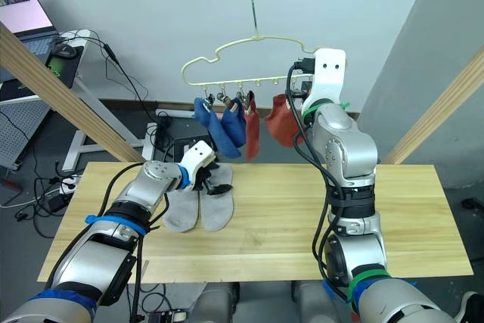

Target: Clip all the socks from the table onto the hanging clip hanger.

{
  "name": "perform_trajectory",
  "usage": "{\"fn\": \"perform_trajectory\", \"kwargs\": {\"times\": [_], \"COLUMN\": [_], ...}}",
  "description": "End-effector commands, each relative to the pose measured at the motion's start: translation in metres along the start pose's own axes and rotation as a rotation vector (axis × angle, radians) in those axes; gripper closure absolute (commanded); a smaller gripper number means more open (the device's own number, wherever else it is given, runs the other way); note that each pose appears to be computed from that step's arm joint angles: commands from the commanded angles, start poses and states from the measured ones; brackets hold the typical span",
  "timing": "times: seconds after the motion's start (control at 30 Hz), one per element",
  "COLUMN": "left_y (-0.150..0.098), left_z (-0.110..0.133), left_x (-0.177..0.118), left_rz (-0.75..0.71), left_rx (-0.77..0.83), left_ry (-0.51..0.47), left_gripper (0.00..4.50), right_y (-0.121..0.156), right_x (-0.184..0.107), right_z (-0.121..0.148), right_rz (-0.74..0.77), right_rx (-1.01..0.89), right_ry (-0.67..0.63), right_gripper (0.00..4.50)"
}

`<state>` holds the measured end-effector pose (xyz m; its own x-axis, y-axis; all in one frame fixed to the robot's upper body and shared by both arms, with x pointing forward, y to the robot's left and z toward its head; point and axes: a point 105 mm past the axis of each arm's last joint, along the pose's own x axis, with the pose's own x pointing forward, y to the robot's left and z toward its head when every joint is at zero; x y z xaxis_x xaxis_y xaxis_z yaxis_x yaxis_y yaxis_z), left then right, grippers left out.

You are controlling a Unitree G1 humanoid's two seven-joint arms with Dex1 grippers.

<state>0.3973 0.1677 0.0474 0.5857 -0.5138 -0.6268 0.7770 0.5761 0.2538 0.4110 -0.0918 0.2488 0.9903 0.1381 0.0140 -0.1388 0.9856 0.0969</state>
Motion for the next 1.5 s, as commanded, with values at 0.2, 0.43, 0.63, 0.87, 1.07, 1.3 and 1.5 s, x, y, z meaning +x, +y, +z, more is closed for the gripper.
{"fn": "perform_trajectory", "kwargs": {"times": [0.2, 0.43, 0.63, 0.87, 1.07, 1.3, 1.5], "left_y": [-0.008, -0.008, -0.001, -0.01, -0.019, -0.043, -0.069], "left_z": [-0.017, -0.009, 0.016, 0.053, 0.072, 0.057, 0.028], "left_x": [0.001, 0.002, -0.01, -0.047, -0.073, -0.085, -0.086], "left_rz": [-0.031, -0.031, -0.027, -0.084, -0.086, -0.028, -0.045], "left_rx": [-0.023, -0.034, -0.087, -0.129, -0.192, -0.254, -0.371], "left_ry": [0.052, 0.02, -0.113, -0.34, -0.471, -0.539, -0.501], "left_gripper": [0.01, 0.0, 0.0, 0.0, 0.0, 0.0, 0.0], "right_y": [0.004, 0.008, 0.011, 0.002, -0.014, -0.039, -0.045], "right_x": [-0.006, -0.008, -0.02, -0.062, -0.104, -0.155, -0.18], "right_z": [0.021, 0.014, 0.007, -0.018, -0.048, -0.093, -0.119], "right_rz": [0.011, 0.04, 0.072, 0.103, 0.129, 0.118, 0.116], "right_rx": [0.002, 0.013, 0.005, -0.047, -0.084, -0.078, -0.069], "right_ry": [-0.075, -0.049, -0.007, 0.093, 0.17, 0.245, 0.28], "right_gripper": [4.49, 2.25, 0.54, 0.54, 0.54, 0.54, 0.54]}}
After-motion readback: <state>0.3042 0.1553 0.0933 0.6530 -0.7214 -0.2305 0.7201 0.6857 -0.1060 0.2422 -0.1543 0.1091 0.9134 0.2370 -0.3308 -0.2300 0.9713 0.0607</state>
